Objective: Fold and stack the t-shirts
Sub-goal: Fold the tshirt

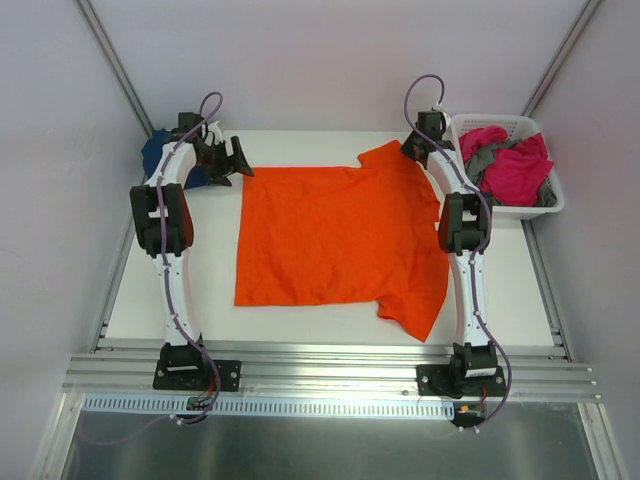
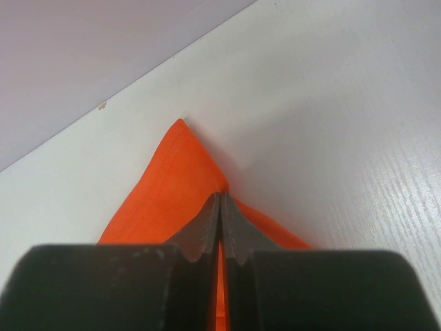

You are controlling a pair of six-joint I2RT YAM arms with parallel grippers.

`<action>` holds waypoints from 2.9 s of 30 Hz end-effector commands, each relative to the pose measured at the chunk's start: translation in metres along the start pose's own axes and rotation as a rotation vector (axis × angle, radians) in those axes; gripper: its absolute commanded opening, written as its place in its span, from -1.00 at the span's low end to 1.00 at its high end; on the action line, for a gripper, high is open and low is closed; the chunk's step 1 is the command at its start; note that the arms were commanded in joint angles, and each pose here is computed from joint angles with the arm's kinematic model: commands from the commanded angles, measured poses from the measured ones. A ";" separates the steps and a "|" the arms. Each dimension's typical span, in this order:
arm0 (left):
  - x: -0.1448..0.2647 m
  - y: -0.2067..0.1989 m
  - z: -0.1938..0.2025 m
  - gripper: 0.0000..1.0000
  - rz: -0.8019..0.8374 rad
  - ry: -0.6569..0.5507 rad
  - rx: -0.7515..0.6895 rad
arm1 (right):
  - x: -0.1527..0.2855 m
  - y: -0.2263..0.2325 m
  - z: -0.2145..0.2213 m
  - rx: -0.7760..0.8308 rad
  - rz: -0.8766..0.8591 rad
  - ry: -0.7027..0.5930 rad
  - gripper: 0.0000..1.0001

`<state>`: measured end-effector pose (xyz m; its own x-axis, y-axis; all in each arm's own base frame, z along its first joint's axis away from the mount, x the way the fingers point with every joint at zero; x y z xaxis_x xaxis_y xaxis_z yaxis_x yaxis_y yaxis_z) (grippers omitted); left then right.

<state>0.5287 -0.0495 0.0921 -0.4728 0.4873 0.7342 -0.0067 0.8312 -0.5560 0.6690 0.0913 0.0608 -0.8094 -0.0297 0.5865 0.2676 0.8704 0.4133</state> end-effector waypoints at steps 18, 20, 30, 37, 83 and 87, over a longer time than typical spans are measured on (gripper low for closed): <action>-0.034 0.001 -0.039 0.58 0.157 -0.064 -0.020 | 0.010 0.018 -0.019 0.010 -0.053 -0.045 -0.93; -0.037 -0.005 -0.038 0.53 0.173 -0.060 -0.027 | 0.010 0.019 -0.021 0.010 -0.055 -0.049 -0.93; -0.041 -0.014 -0.044 0.18 0.189 -0.079 -0.039 | 0.010 0.019 -0.019 0.010 -0.059 -0.043 -0.92; -0.040 -0.012 -0.045 -0.43 0.161 -0.089 -0.032 | 0.010 0.020 -0.018 0.008 -0.061 -0.037 -0.92; 0.004 -0.043 -0.041 -1.00 0.120 -0.118 -0.110 | 0.082 0.043 -0.068 0.152 -0.126 -0.111 -0.99; 0.028 -0.059 -0.049 -1.00 0.133 -0.156 -0.125 | 0.116 0.045 -0.076 0.206 -0.125 -0.117 -0.99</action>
<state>0.5620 -0.0699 0.0879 -0.5097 0.5543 0.6580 0.0643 0.7872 -0.6134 0.6334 0.0922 0.0867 -0.7859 -0.0791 0.6132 0.1610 0.9314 0.3265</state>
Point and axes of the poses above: each gripper's point midway between its finger pads, its own x axis back along the fingers, its own y axis along the line the jaws close on, z = x × y, the point moved 2 cm from there along x, back along the fingers, and after that the axes turned 2 degrees about x, right-handed, at the moved point
